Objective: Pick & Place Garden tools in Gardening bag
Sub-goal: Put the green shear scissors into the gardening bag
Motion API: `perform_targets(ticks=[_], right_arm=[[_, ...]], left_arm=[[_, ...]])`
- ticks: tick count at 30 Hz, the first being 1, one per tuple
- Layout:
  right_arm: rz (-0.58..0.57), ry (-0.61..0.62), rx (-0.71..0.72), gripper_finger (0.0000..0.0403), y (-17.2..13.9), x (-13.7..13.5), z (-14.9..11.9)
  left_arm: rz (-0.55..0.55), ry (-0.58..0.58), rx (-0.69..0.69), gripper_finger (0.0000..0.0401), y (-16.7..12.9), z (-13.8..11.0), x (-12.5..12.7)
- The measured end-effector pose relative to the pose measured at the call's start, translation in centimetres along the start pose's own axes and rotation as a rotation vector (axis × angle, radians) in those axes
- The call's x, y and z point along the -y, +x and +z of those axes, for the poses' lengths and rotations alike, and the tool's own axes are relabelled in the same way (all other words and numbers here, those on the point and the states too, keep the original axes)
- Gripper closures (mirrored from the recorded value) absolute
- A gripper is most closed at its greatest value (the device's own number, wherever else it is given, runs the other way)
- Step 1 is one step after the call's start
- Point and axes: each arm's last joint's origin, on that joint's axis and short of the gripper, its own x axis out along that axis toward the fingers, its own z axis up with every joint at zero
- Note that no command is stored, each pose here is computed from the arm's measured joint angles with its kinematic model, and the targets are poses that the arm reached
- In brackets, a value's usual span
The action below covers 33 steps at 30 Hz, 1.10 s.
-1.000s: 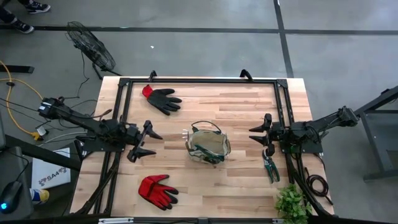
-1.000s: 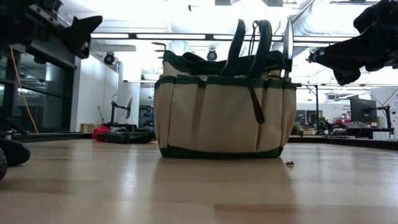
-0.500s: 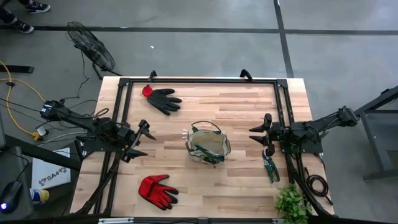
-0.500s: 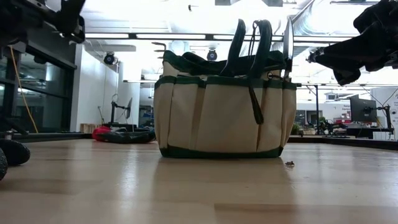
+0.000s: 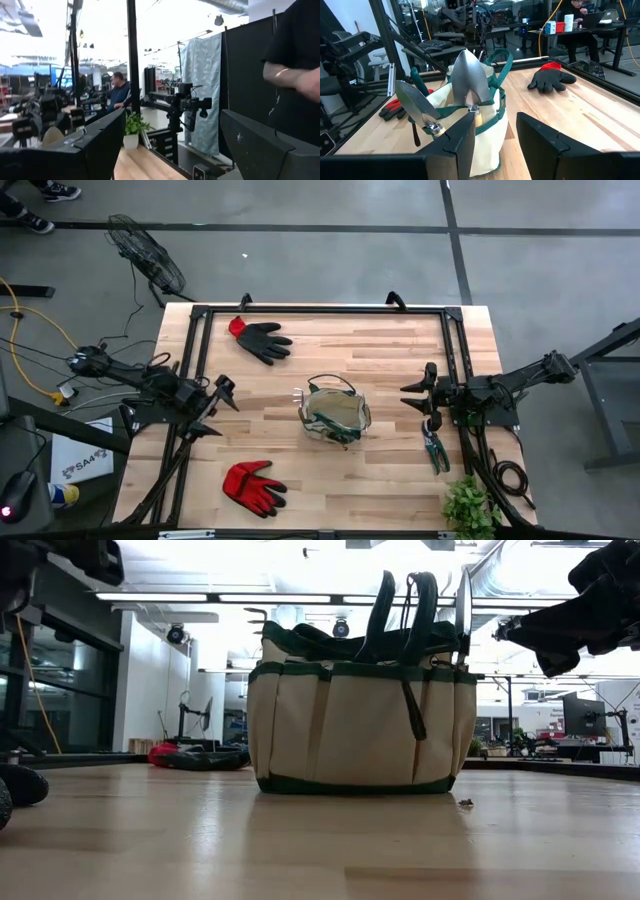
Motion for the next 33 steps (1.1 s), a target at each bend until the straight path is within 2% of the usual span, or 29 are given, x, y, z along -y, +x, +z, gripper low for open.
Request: perform_targets(ticks=[12, 26, 33], right_arm=[[0.000, 0.000, 0.000, 0.0266, 0.0, 0.0, 0.0], [0.000, 0.000, 0.000, 0.0266, 0.0, 0.0, 0.0], [-0.017, -0.102, 0.003, 0.0266, 0.0, 0.0, 0.0]], left_arm=[[0.008, 0.041, 0.055, 0.0082, -0.4, 0.7, 0.1], [0.011, 0.021, -0.033, 0.0082, -0.4, -0.2, 0.0], [0.012, 0.010, -0.083, 0.0082, -0.4, -0.7, 0.0]])
